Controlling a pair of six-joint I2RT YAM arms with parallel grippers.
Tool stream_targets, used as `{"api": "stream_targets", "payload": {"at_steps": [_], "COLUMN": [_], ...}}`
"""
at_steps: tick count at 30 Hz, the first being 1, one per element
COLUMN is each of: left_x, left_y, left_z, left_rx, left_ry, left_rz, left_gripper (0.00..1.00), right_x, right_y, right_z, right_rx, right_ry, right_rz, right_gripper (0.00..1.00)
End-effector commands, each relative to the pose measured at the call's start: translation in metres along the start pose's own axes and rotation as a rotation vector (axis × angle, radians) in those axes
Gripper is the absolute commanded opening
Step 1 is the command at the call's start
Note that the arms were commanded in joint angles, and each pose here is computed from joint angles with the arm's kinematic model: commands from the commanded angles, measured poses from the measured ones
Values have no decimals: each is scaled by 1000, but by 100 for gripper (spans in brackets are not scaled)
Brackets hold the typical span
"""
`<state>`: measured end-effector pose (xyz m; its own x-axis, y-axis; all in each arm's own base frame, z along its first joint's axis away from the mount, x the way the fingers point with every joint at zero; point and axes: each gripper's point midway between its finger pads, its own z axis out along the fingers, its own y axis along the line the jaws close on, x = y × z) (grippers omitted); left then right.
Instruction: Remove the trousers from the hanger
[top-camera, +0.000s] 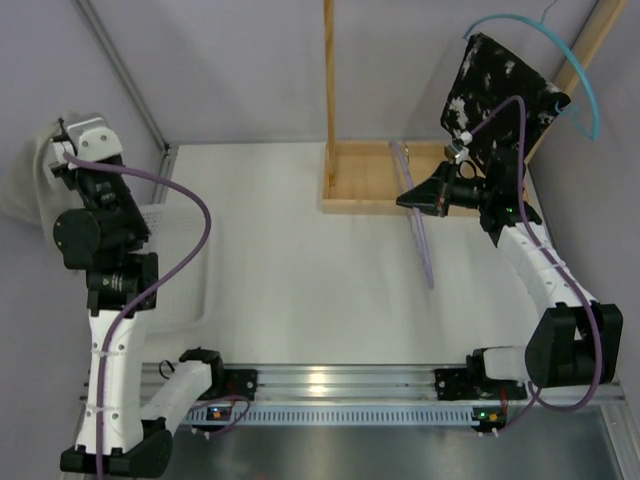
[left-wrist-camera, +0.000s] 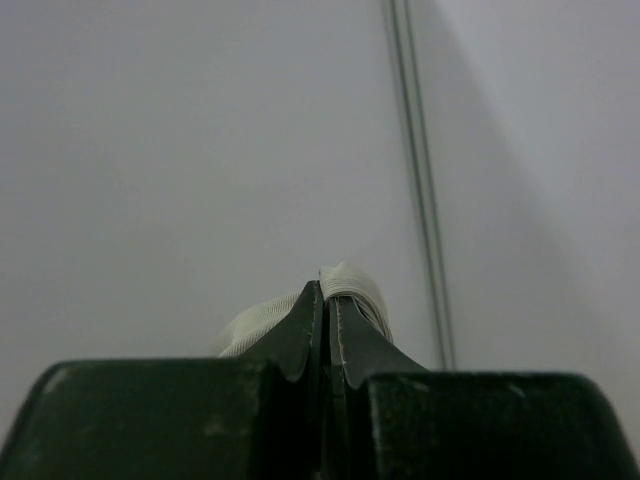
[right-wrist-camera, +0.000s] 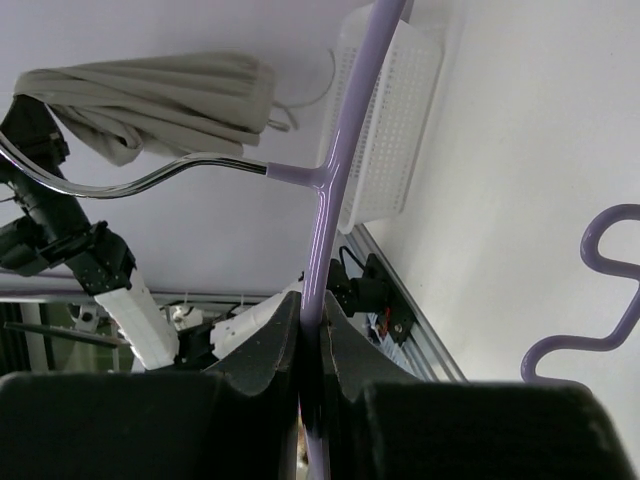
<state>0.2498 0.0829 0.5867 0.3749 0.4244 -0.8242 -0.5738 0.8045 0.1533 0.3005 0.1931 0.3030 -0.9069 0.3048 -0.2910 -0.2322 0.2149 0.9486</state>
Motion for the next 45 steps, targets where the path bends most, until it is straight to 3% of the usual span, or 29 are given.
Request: {"api": "stream_targets", "payload": {"at_steps": [1, 7, 17, 29, 36, 39, 40, 43, 44, 45], "left_x": [-6, 37, 59, 189, 309, 326, 336, 342, 336, 332], "left_y": [28, 35, 26, -5, -40, -48, -54, -64, -67, -70], "left_z": [-8, -26, -26, -92, -151, -157, -163, -163, -154, -150], "left_rx": [-105, -123, -87, 59, 179, 185, 217, 245, 239, 244], "left_ry": [-73, 12, 62, 394, 678, 731, 775, 826, 821, 818], "left_rz": [94, 148, 141, 232, 287, 258, 261, 227, 195, 182], "left_gripper": [0, 0, 0, 0, 2, 10, 29, 57, 72, 76], "right_x": [0, 8, 16, 19, -2, -9, -12, -25, -31, -34], "right_y": [36, 40, 45, 71, 90, 94, 95, 103, 100, 109], "right_z": [-6, -8, -14, -24, -26, -23, -22, -18, -15, -13], "right_rx": [-58, -61, -49, -44, 1, 2, 6, 14, 22, 13], "right_ry": [1, 20, 42, 0, -92, -91, -99, -129, -130, -134], "right_rz": [-169, -168, -213, -310, -337, -323, -326, -348, -337, -355], "right_gripper": [0, 0, 0, 0, 0, 0, 0, 0, 0, 0]}}
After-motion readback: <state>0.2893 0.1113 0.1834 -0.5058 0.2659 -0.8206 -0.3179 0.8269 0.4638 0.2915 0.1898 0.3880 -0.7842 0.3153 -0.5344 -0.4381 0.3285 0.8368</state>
